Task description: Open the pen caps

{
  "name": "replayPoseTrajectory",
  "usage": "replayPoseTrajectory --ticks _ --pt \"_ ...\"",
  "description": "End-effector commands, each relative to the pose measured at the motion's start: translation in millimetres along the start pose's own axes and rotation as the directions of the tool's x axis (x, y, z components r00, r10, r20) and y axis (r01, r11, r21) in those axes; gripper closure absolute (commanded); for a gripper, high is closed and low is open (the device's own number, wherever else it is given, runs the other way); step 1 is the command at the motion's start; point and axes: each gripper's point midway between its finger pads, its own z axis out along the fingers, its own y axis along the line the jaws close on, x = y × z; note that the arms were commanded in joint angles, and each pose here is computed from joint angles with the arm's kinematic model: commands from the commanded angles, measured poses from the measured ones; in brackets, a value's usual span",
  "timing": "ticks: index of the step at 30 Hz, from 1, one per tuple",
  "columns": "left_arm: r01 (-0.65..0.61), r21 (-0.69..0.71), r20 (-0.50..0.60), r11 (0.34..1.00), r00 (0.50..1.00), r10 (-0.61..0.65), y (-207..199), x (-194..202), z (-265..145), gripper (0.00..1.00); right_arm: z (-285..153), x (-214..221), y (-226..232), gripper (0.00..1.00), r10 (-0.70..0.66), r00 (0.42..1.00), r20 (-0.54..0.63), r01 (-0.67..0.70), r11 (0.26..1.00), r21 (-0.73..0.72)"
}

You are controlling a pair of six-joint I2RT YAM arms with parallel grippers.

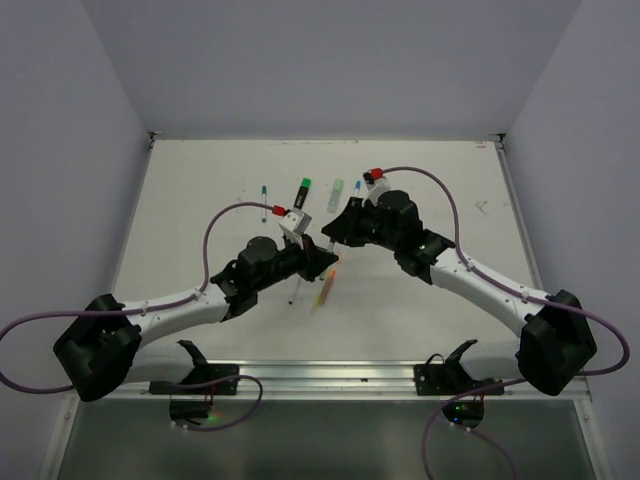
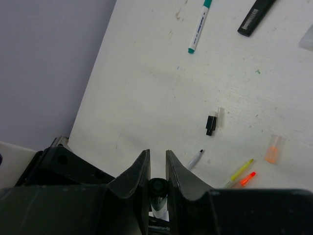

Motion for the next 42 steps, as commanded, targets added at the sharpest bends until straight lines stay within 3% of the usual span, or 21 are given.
replayPoseTrajectory --ticks 1,9,20,26,34,35,39,40,42 --pt "0.079 0.081 -0.357 0.994 0.933 -0.045 -16.9 105.3 -30.1 1.0 -51.6 -201.9 3.9 1.0 -0.042 0.785 0.619 -0.011 0.997 0.082" --pt "0.091 0.068 -0.402 0.994 0.914 -0.056 -13.5 118.1 -32.3 1.0 -80.8 -257.0 3.9 1.0 -0.058 0.692 0.72 -0.01 0.996 0.09" --pt "0.086 0.065 -0.444 0.994 0.895 -0.048 -10.2 130.0 -38.8 1.0 -102.3 -291.4 1.6 1.0 -0.022 0.64 0.768 -0.02 0.999 0.045" --pt "0.059 0.03 -0.396 0.998 0.917 -0.042 -7.7 112.4 -35.4 1.0 -90.6 -275.9 -3.0 1.0 -0.032 0.708 0.705 -0.004 0.999 0.049" --pt "0.044 0.006 -0.366 0.999 0.93 -0.039 -8.0 95.9 -23.2 1.0 -50.2 -177.4 -52.7 1.0 0.029 0.897 0.441 -0.079 0.992 0.096" --pt "0.042 -0.01 -0.348 0.999 0.936 -0.042 -6.1 91.5 -21.8 1.0 -46.0 -164.1 -54.1 0.98 0.06 0.911 0.409 -0.098 0.993 0.073" --pt "0.046 -0.045 -0.279 0.998 0.959 -0.057 -5.2 71.3 -13.0 1.0 -33.0 -99.8 -71.6 0.68 0.112 0.955 0.274 -0.131 0.99 0.051" --pt "0.049 -0.042 -0.258 0.998 0.964 -0.058 -6.8 65.2 -10.0 1.0 -30.4 -86.7 -66.5 0.57 0.118 0.964 0.24 -0.128 0.991 0.029" --pt "0.053 -0.05 -0.22 0.997 0.973 -0.063 -8.1 53.5 -3.9 1.0 -29.5 -65.8 -66.3 0.49 0.131 0.971 0.202 -0.136 0.991 0.01"
